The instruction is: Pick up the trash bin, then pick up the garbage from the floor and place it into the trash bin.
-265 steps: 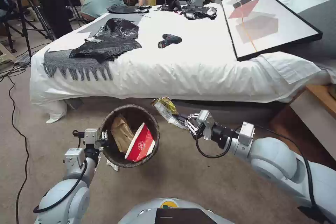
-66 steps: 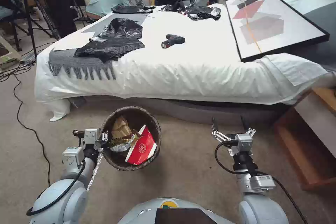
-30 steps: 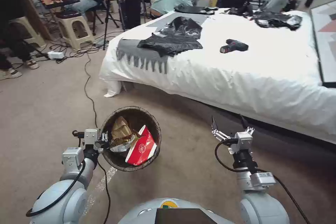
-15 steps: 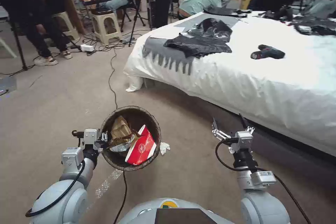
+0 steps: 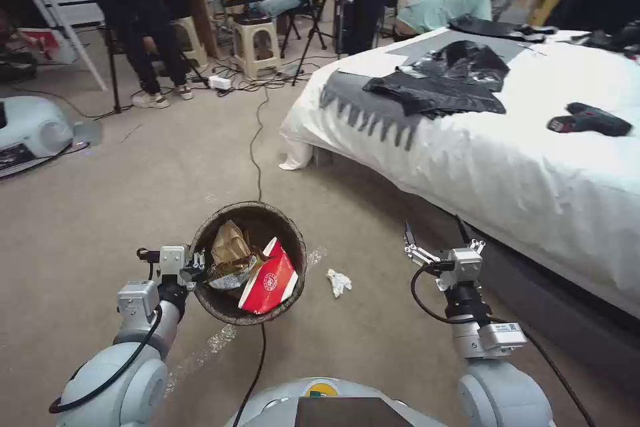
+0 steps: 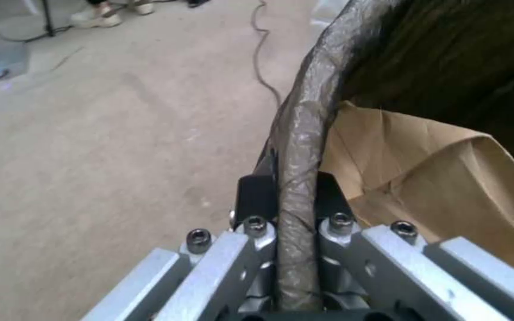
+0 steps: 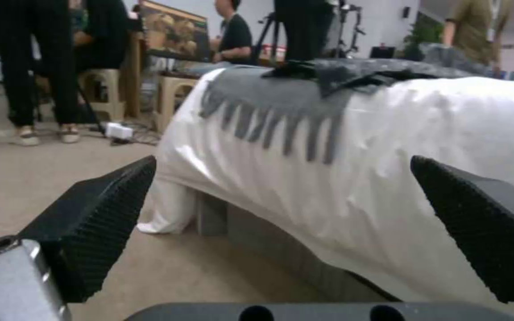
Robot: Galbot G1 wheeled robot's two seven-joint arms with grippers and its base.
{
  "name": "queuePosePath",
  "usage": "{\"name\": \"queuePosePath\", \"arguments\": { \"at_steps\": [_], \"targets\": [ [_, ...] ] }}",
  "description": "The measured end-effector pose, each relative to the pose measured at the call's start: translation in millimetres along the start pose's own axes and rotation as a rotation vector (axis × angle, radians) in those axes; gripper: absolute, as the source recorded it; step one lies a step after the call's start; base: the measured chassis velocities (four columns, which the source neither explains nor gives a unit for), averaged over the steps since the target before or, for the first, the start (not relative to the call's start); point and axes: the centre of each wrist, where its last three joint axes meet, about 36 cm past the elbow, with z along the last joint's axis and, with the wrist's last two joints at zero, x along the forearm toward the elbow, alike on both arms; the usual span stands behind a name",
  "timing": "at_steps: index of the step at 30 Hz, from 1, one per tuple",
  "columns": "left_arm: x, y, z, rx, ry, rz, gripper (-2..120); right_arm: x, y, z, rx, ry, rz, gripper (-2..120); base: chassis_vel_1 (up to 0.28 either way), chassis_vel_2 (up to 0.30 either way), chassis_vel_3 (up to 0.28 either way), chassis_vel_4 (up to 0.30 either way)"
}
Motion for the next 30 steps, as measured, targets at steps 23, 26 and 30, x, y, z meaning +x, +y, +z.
{"name": "queuePosePath", "arguments": {
  "at_steps": [23, 26, 30],
  "targets": [
    [0, 1.5, -0.4, 0.007, -0.023, -0.016, 0, -4, -13, 20, 0.004, 0.111, -0.114, 100, 0.033, 0.028, 0.030, 0.030],
    [0, 2.1, -1.3, 0.007, -0.024, -0.020, 0, -7, -15, 28, -0.007, 0.146, -0.145, 100, 0.000, 0.000, 0.000, 0.000],
    [1, 2.4, -1.5, 0.006, -0.023, -0.022, 0, -11, -18, 35, -0.016, 0.180, -0.178, 100, 0.000, 0.000, 0.000, 0.000]
  ]
}}
